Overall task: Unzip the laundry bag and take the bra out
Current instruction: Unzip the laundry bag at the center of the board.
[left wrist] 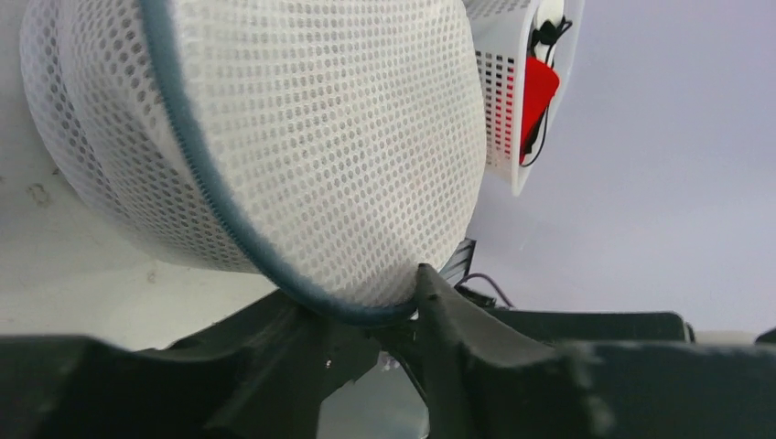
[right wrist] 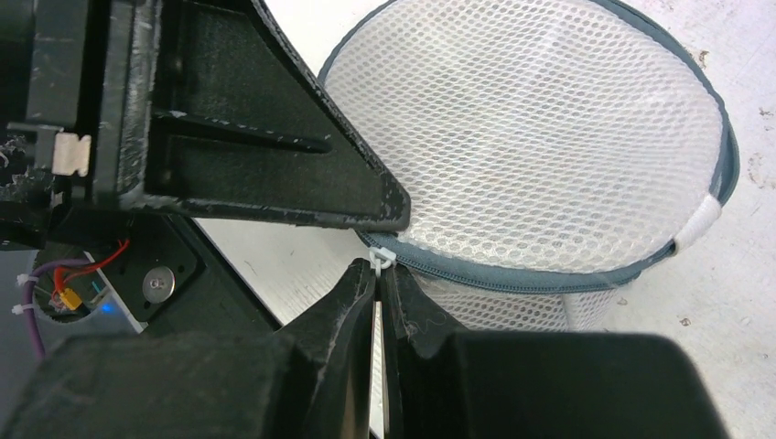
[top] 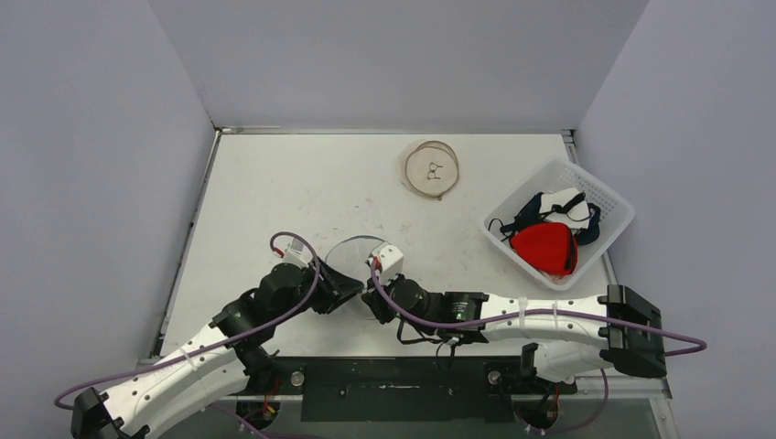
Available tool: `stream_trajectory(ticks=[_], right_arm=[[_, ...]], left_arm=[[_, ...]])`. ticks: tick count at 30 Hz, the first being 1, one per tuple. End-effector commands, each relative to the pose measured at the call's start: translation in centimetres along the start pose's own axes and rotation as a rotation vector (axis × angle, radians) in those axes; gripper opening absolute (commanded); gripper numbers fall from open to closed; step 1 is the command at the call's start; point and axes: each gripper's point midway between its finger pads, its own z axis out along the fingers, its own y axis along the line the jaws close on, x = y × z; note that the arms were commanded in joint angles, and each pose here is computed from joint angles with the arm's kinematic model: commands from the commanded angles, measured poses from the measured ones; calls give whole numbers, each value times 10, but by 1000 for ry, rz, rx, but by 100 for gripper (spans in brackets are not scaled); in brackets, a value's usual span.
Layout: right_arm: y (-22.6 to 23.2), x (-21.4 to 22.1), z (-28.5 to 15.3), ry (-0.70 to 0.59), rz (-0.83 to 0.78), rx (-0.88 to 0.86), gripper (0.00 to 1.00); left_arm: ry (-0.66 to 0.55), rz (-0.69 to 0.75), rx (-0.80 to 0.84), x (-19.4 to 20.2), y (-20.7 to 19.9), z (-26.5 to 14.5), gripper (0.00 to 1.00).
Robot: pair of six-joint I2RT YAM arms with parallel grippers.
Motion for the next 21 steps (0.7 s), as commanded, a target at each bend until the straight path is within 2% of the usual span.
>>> stream_trajectory(ticks=[1, 4, 9, 21], right_arm=[[6, -18, -8, -61, 36, -19, 5], [3, -19, -12, -65, 39, -12, 5], [-3, -22, -17, -77, 41, 9, 5], [-38, -2, -34, -48, 39, 106, 5]], left_arm=[[-74, -15, 59, -17, -19, 4, 30], [-86, -17, 48, -23, -17, 5, 15], [-105, -28, 38, -32, -10, 6, 0], [-106, -43, 11, -36, 6, 8, 0]])
